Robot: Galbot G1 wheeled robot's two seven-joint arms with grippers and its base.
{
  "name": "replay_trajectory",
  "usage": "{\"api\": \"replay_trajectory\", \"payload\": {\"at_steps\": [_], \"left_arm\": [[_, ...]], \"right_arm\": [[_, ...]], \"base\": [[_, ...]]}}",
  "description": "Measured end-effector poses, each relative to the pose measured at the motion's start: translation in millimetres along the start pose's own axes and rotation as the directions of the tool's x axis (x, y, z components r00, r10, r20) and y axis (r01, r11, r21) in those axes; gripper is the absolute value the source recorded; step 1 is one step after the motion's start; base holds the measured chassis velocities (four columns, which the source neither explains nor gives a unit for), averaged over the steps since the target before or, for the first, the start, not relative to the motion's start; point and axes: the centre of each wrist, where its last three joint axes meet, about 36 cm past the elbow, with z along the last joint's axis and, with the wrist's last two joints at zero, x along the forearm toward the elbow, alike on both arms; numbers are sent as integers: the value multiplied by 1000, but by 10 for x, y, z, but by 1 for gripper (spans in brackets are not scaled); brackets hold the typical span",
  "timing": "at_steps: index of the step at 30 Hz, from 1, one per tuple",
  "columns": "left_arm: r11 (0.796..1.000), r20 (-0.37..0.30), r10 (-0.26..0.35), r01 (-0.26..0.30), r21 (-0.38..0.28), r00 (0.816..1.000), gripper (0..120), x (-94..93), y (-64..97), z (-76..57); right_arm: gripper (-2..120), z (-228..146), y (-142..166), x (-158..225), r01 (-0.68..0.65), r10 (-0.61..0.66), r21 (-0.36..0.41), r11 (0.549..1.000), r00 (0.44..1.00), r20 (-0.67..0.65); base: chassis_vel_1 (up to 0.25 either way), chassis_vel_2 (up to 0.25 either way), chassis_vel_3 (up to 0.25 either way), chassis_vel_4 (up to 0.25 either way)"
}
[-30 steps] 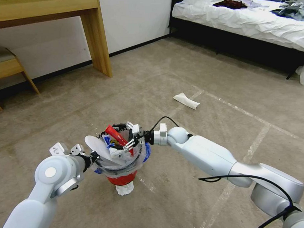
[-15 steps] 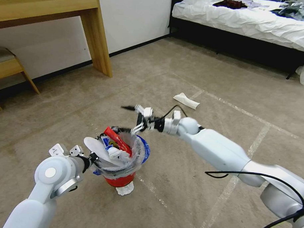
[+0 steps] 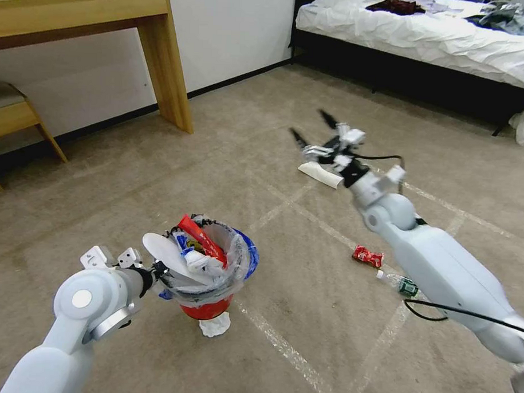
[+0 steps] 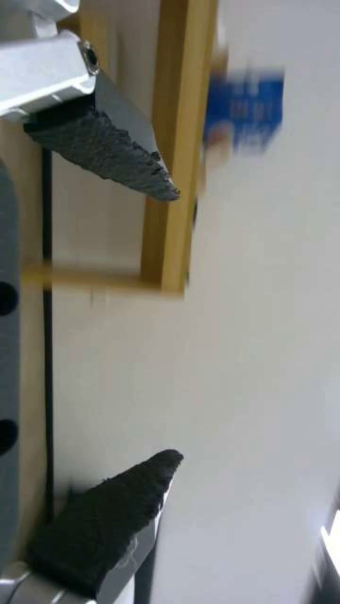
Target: Pick up the trash bin and place the garbage on the floor into it.
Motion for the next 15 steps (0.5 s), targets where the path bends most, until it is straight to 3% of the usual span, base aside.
{"api": "replay_trajectory", "payload": {"at_steps": [4, 6, 15], "left_arm": [[1000, 2, -4, 4, 1, 1000, 4, 42, 29, 19], [1000, 6, -4, 4, 0, 1000, 4, 62, 24, 17], [1000, -4, 5, -5, -9, 1000, 4, 89, 0, 61]], "right_arm": [[100, -29, -20, 204, -83, 83, 63, 995, 997, -5], [100, -55, -51, 519, -168, 171, 114, 979, 985, -20], [100, -266, -83, 1407, -358, 367, 182, 916, 930, -15]], "base": [[0, 0, 0, 0], [0, 0, 0, 0], [0, 0, 0, 0]]}}
